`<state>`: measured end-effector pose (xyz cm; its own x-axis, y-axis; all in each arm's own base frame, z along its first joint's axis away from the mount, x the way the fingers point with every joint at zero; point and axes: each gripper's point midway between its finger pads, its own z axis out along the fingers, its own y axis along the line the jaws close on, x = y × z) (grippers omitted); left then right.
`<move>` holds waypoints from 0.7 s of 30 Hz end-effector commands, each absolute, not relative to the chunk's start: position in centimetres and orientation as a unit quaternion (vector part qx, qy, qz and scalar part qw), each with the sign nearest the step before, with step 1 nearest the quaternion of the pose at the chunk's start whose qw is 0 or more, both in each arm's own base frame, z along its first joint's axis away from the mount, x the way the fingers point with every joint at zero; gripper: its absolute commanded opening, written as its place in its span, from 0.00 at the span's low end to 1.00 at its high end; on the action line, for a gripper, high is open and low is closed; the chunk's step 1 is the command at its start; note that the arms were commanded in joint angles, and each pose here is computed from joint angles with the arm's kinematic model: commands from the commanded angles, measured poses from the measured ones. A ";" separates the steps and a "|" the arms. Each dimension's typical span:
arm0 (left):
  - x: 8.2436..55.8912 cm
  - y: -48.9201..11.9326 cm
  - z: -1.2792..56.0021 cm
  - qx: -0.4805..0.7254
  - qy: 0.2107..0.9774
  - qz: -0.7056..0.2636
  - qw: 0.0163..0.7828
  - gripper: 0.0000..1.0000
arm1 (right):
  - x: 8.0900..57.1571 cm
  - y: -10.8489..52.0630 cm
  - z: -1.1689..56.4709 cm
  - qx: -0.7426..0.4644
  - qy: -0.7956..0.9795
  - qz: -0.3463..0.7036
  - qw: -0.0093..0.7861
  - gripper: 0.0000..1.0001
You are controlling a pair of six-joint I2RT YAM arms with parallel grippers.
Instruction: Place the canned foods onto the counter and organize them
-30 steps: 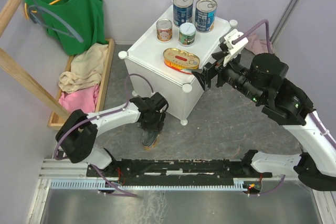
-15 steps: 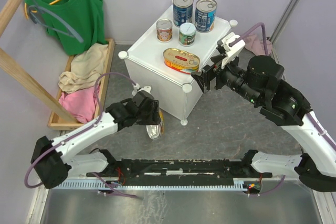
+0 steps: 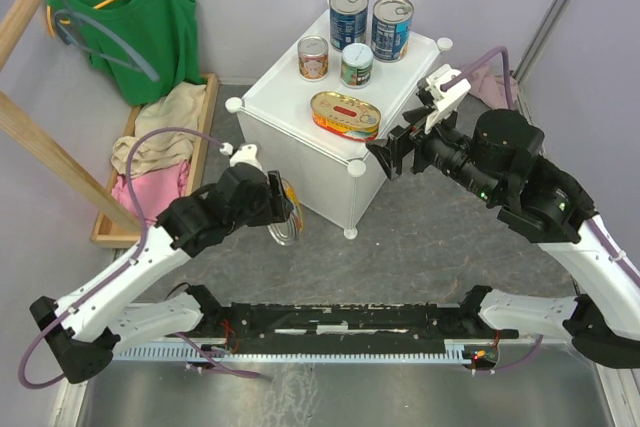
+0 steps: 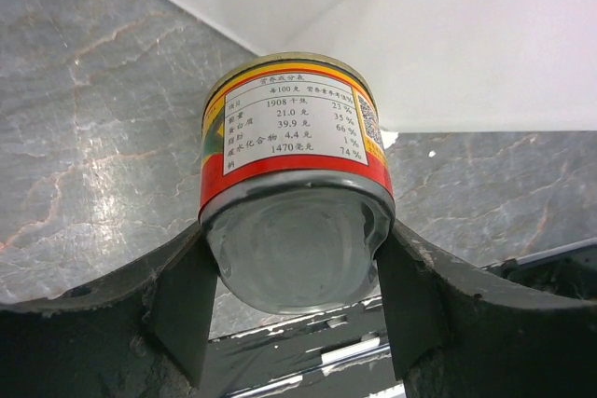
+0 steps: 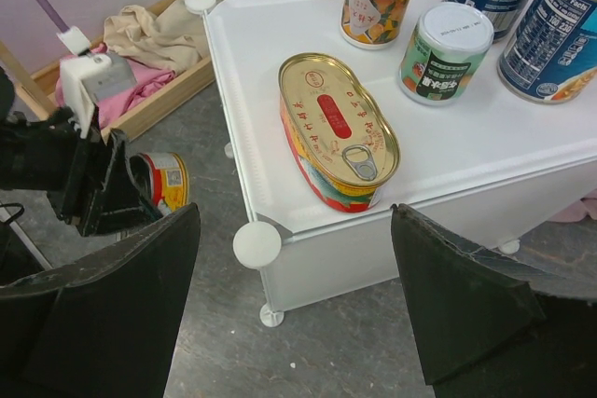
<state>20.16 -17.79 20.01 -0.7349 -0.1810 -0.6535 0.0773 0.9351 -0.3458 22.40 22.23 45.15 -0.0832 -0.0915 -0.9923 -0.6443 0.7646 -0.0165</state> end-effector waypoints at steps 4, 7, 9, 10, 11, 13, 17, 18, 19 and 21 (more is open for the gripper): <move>21.8 -17.1 30.0 -0.078 0.854 -0.231 0.459 0.03 | 22.0 22.0 46.8 -0.245 0.685 0.240 0.643 0.90; 22.0 -16.7 32.4 -0.079 0.843 -0.235 0.477 0.03 | 22.0 21.9 46.6 -0.243 0.686 0.238 0.643 0.90; 22.0 -16.5 33.8 -0.079 0.837 -0.237 0.487 0.03 | 22.2 21.8 46.4 -0.241 0.688 0.234 0.643 0.90; 22.0 -16.4 34.5 -0.079 0.834 -0.239 0.492 0.03 | 22.2 21.7 46.3 -0.240 0.689 0.232 0.643 0.90; 22.0 -16.3 35.1 -0.079 0.831 -0.239 0.496 0.03 | 22.2 21.7 46.3 -0.240 0.690 0.231 0.643 0.90; 22.1 -16.1 36.5 -0.078 0.827 -0.240 0.503 0.03 | 22.3 21.6 46.1 -0.239 0.691 0.227 0.643 0.90; 22.4 -15.6 39.1 -0.079 0.815 -0.237 0.522 0.03 | 22.4 21.4 46.2 -0.235 0.691 0.226 0.646 0.90; 22.5 -15.6 39.7 -0.078 0.812 -0.237 0.527 0.03 | 22.3 21.4 46.3 -0.233 0.690 0.228 0.647 0.90; 22.7 -15.6 40.4 -0.077 0.809 -0.235 0.533 0.03 | 22.3 21.4 46.4 -0.233 0.689 0.228 0.647 0.90; 23.0 -15.7 41.1 -0.073 0.807 -0.230 0.539 0.03 | 22.3 21.4 46.5 -0.232 0.689 0.230 0.647 0.90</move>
